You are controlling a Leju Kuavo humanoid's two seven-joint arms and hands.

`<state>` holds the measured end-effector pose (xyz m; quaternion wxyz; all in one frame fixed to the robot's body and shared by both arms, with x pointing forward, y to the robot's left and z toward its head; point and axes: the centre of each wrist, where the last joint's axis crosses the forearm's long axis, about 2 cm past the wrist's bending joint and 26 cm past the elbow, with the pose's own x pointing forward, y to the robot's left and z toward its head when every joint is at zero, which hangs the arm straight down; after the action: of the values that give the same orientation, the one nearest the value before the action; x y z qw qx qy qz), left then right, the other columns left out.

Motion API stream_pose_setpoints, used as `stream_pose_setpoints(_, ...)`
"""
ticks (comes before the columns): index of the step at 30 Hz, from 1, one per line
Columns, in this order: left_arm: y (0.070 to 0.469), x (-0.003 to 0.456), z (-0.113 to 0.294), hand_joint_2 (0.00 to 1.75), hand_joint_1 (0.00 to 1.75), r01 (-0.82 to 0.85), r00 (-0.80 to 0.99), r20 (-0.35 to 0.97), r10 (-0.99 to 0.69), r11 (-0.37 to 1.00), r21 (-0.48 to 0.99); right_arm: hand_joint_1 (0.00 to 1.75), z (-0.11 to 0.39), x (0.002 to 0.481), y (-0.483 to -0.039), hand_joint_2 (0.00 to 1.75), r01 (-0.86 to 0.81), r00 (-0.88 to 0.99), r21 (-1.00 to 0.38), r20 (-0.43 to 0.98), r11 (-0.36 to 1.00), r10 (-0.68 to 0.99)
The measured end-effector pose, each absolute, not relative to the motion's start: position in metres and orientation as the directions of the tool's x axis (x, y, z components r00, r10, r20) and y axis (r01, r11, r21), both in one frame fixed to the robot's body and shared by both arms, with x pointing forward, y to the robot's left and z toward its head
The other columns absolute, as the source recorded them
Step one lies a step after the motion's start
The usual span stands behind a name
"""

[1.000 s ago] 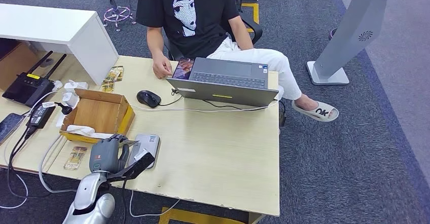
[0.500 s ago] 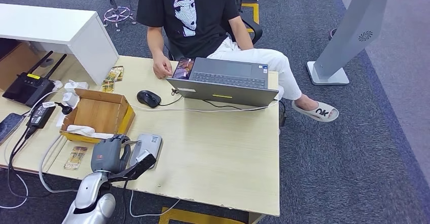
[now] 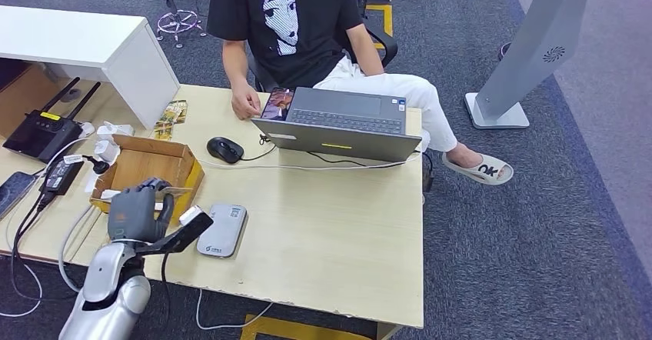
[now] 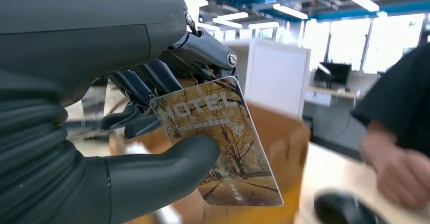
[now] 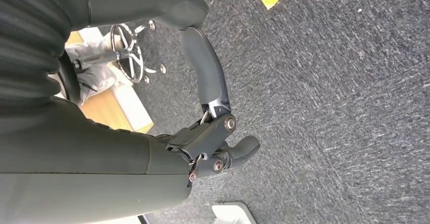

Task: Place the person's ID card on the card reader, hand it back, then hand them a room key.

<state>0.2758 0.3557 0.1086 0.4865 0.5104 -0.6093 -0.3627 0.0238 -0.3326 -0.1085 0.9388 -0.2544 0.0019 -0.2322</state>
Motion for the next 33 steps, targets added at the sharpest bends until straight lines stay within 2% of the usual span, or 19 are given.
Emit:
stream_pose_setpoints(6,0.388,0.294,0.155,1.75,1.75,-0.41,0.018,0.145,-0.989,0.125,0.904,0.0,-0.108,0.024,-0.335,1.75,0.426,0.897,-0.484,0.119,0.764,-0.425)
stream_pose_setpoints(12,0.436,0.315,0.218,1.75,1.75,-0.524,0.086,0.062,-0.994,0.008,0.852,0.0,-0.108,0.024,-0.338,1.75,0.419,0.902,-0.483,0.122,0.769,-0.414)
stream_pose_setpoints(18,0.465,0.317,0.247,1.75,1.75,-0.554,0.169,-0.019,-0.985,-0.11,0.825,0.0,-0.108,0.024,-0.338,1.75,0.414,0.903,-0.482,0.113,0.772,-0.414)
stream_pose_setpoints(19,0.469,0.317,0.251,1.75,1.67,-0.557,0.185,-0.034,-0.982,-0.133,0.82,0.0,-0.108,0.024,-0.338,1.75,0.414,0.903,-0.481,0.113,0.773,-0.414)
stream_pose_setpoints(22,0.481,0.316,0.257,1.75,0.36,-0.566,0.213,-0.063,-0.975,-0.176,0.805,0.0,-0.108,0.024,-0.338,1.75,0.413,0.904,-0.48,0.114,0.774,-0.411)
stream_pose_setpoints(23,0.483,0.315,0.257,1.75,0.0,-0.568,0.219,-0.072,-0.973,-0.188,0.801,0.0,-0.108,0.024,-0.338,1.75,0.412,0.905,-0.48,0.115,0.774,-0.41)
stream_pose_setpoints(28,0.482,0.315,0.255,1.75,0.0,-0.616,0.226,-0.089,-0.97,-0.213,0.759,0.0,-0.108,0.025,-0.338,1.75,0.409,0.906,-0.479,0.115,0.777,-0.406)
stream_pose_setpoints(33,0.475,0.315,0.252,1.75,0.0,-0.656,0.209,-0.049,-0.977,-0.177,0.734,0.0,-0.108,0.025,-0.338,1.75,0.406,0.908,-0.476,0.114,0.78,-0.404)
